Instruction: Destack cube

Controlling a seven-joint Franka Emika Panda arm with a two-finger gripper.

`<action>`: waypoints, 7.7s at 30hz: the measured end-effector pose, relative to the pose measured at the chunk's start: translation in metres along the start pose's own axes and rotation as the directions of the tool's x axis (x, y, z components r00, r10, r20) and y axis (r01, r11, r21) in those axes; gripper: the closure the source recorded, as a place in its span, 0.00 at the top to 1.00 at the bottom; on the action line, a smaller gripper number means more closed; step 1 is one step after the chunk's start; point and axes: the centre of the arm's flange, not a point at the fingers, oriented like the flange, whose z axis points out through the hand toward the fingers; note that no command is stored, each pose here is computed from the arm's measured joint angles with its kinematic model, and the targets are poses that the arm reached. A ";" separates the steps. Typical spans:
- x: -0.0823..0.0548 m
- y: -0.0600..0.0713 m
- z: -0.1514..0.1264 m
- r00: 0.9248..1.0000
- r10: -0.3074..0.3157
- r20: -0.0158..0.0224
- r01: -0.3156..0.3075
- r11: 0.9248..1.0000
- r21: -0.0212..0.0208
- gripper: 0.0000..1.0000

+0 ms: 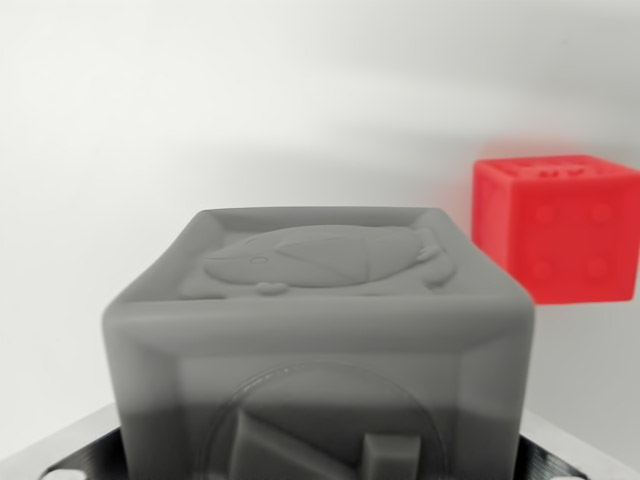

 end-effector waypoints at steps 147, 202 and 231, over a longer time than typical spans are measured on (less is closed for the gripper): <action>-0.207 -0.189 0.068 0.991 0.131 -0.003 -0.131 0.991 -0.002 0.00; -0.225 -0.207 0.141 0.990 0.141 -0.006 -0.141 0.990 -0.002 1.00; -0.225 -0.207 0.142 0.990 0.141 -0.006 -0.142 0.990 -0.003 1.00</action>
